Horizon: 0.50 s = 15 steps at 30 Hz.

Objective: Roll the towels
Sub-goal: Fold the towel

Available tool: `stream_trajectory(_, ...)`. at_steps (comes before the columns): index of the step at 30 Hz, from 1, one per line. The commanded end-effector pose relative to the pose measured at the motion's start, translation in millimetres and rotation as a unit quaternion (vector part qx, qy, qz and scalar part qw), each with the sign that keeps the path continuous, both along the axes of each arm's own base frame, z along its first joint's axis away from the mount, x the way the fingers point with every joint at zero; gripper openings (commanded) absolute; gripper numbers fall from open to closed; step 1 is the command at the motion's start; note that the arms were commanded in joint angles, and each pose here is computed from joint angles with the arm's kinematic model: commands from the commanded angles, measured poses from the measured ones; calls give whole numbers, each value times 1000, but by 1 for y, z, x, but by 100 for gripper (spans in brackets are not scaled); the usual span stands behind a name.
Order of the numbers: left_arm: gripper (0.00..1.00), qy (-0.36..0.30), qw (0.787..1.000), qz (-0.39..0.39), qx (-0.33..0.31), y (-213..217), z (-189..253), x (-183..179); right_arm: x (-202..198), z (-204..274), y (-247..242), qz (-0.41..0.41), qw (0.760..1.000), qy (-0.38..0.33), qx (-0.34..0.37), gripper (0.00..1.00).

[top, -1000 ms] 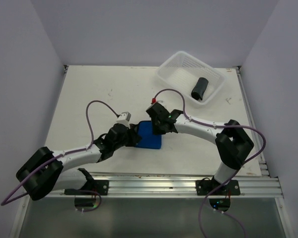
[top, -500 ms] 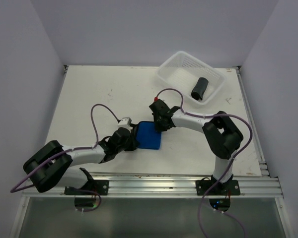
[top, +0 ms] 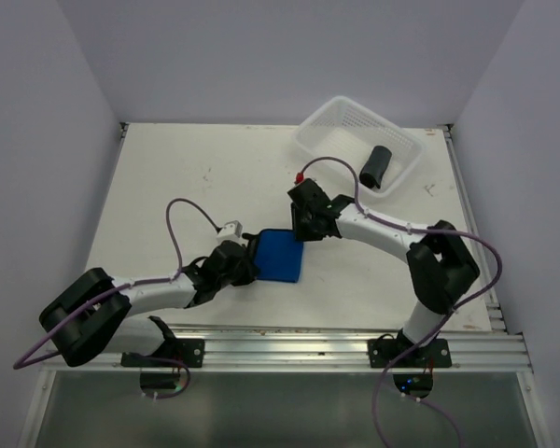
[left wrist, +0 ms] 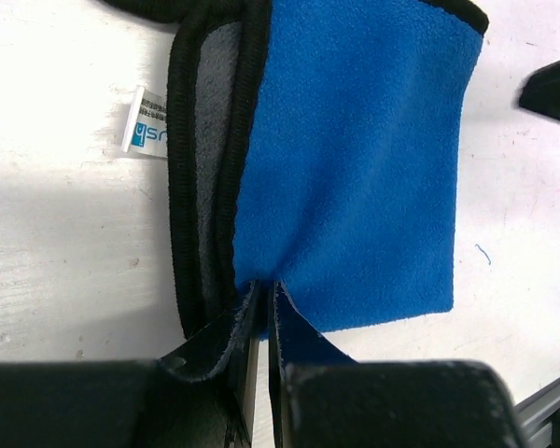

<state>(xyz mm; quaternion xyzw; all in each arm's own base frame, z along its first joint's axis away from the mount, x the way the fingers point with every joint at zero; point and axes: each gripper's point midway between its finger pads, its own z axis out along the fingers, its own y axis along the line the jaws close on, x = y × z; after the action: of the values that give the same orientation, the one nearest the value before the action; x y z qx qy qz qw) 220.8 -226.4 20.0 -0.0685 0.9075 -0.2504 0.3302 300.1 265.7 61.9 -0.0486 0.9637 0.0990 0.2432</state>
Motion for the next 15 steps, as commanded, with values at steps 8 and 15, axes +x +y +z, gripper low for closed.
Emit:
stream_trajectory(8,8,9,1000,11,-12,-7,-4,-12,-55,11,2,-41,989,25,137,40)
stream_trajectory(15,8,0,1000,5,-14,-17,2,-16,-81,-11,2,-87,978,39,186,49)
